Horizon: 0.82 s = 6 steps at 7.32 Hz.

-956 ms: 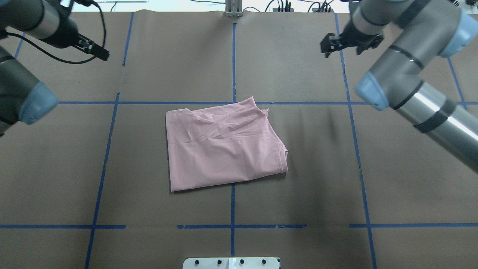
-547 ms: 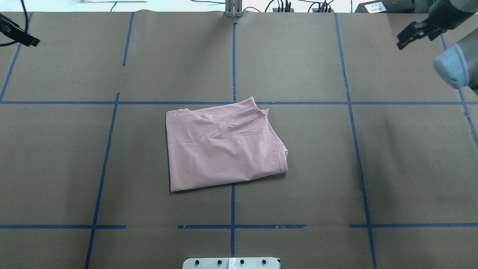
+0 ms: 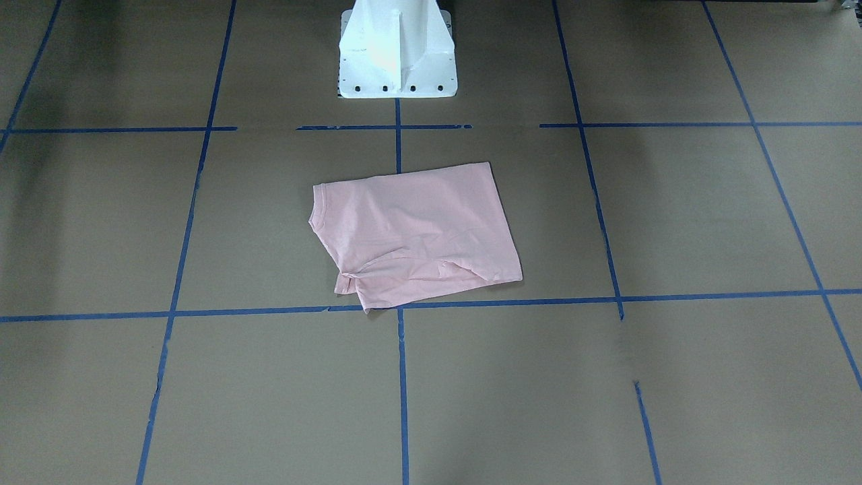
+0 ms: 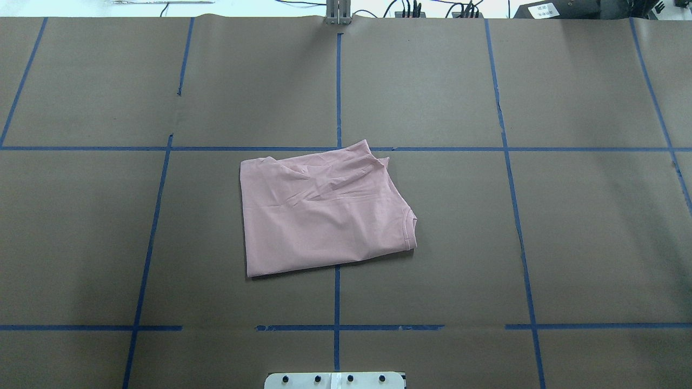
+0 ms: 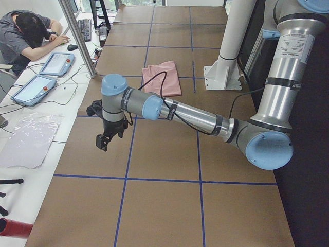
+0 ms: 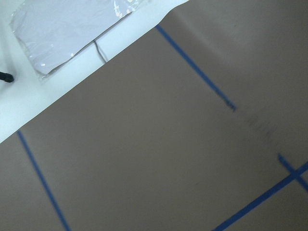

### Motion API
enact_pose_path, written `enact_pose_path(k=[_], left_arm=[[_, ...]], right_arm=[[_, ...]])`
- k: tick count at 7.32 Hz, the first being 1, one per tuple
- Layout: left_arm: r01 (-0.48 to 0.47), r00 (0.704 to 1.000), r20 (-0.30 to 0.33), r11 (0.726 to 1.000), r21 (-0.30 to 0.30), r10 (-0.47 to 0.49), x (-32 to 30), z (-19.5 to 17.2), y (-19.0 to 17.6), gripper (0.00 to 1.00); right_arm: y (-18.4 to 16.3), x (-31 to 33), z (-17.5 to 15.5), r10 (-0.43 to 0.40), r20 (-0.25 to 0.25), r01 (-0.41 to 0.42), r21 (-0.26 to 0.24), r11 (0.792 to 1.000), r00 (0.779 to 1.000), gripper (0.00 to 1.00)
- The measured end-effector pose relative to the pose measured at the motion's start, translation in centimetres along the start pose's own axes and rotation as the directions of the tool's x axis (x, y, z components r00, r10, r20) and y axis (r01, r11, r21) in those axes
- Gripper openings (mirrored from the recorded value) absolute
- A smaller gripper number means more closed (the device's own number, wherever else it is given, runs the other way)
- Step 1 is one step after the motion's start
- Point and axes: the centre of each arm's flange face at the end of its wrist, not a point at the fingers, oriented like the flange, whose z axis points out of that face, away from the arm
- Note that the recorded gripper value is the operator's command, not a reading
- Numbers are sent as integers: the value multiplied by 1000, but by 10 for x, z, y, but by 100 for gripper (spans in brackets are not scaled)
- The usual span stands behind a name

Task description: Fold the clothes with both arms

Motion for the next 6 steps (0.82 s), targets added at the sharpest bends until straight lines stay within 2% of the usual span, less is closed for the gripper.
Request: enact_pose_path(k=[1, 2, 3, 4, 6], left_arm=[[59, 997, -37, 998, -36, -61, -19, 17, 33, 100], [121, 986, -108, 991, -53, -126, -31, 33, 65, 100], [170, 967, -183, 983, -67, -180, -35, 49, 92, 100], [202, 951, -223, 976, -80, -215, -35, 58, 109, 100], [226, 938, -246, 970, -95, -242, -31, 64, 131, 100]], right_arm=[[44, 24, 18, 49, 5, -49, -33, 998, 999, 100], [73, 35, 26, 83, 12, -83, -41, 996, 996, 100], [85, 37, 28, 101, 20, -100, -39, 994, 995, 100], [88, 36, 27, 113, 27, -112, -35, 993, 993, 100], [94, 36, 30, 133, 49, -132, -37, 991, 990, 100]])
